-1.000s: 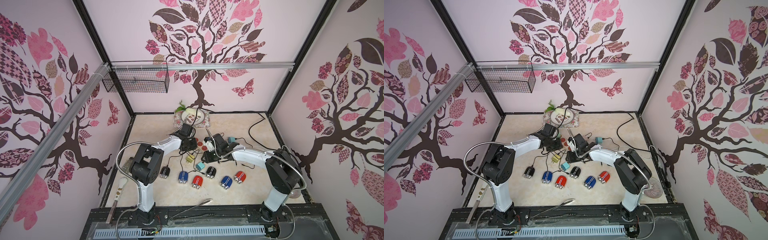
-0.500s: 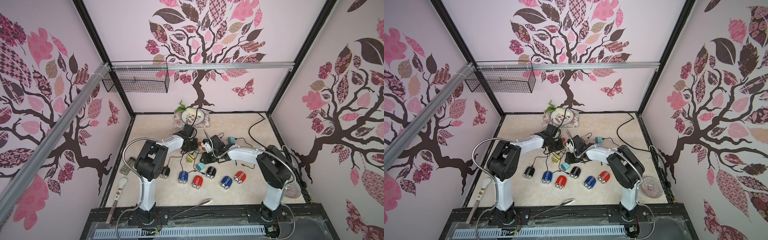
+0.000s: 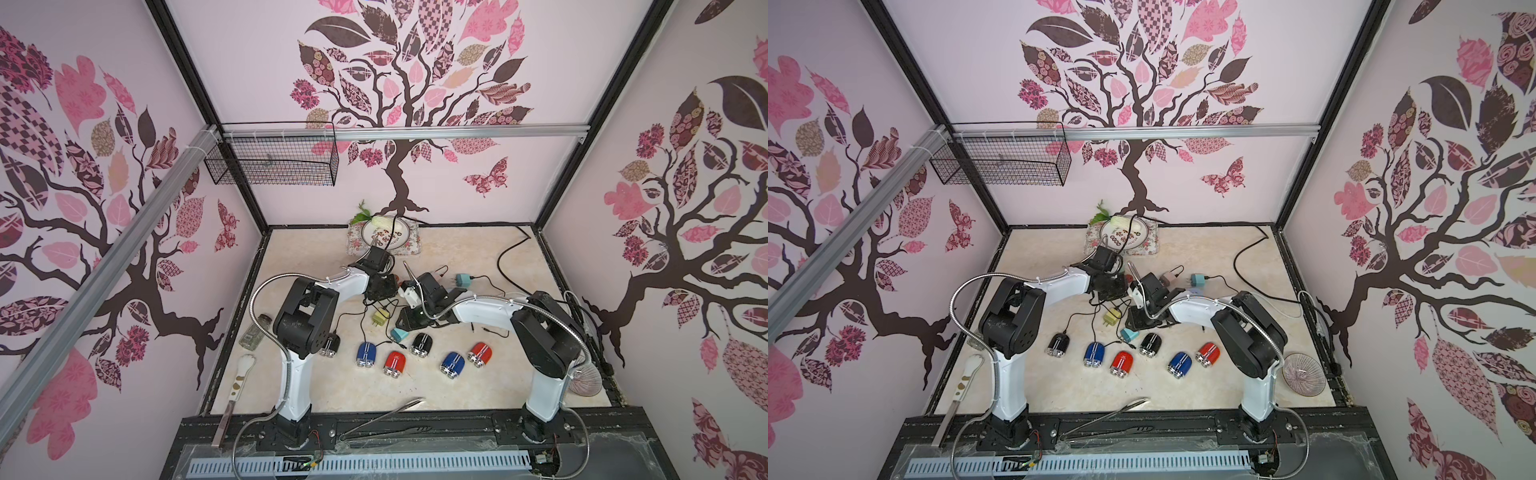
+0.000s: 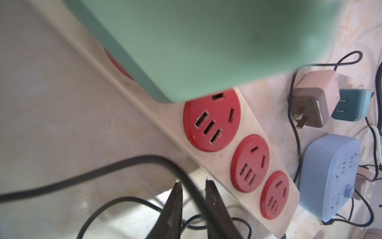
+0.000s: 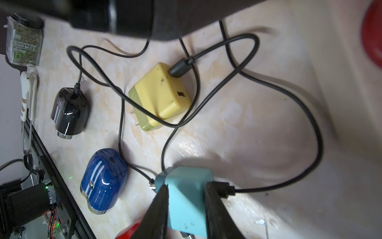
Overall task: Unplug the electric shaver
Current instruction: Adjust the plug at the center of the board.
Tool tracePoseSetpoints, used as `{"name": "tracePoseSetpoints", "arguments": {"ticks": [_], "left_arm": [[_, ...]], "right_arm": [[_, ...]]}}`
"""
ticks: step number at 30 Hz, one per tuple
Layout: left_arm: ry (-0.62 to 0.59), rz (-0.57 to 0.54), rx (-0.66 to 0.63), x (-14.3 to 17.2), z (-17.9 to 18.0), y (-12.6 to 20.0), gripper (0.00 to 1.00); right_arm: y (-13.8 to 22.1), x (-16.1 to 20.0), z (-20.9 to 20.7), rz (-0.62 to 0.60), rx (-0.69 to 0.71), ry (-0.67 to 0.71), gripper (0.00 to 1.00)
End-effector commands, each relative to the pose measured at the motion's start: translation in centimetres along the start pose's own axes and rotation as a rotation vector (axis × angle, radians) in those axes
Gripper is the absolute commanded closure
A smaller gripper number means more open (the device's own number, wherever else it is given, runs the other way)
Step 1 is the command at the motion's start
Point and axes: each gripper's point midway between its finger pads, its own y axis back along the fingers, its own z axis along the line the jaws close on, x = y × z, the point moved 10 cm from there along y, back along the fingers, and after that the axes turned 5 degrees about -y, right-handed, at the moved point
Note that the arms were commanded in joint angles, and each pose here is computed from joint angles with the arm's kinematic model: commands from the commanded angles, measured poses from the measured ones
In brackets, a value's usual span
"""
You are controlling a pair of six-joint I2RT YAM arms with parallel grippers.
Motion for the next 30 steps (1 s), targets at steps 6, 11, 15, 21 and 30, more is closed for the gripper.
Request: {"name": "tracePoseSetpoints", "arguments": {"ticks": [6, 11, 15, 21, 30], "left_arm": [[-0.025, -0.047, 0.045, -1.4, -1.5, 0.3, 0.76], [-0.032, -0.048, 0.065, -1.4, -1.9, 1.2, 0.76], [-0.046, -0.073, 0.072, -1.2, -2.3, 3.1, 0.72], [-0.063, -0.104, 0.081, -0.8, -2.8, 6.0, 0.59], [-0.097, -0.196, 0.047, -0.3, -3.5, 12.0, 0.53]], "right_arm": [[0.5, 0.9, 1.1, 0.032, -0.010, 0.042, 0.67], [1.9, 0.0, 1.8, -0.017, 0.021, 0.063, 0.63], [4.3, -1.4, 2.2, -0.094, 0.034, 0.074, 0.54], [6.8, -2.9, 2.2, -0.163, 0.050, 0.074, 0.51], [10.2, -4.2, 2.4, -0.248, 0.099, 0.100, 0.51]]}}
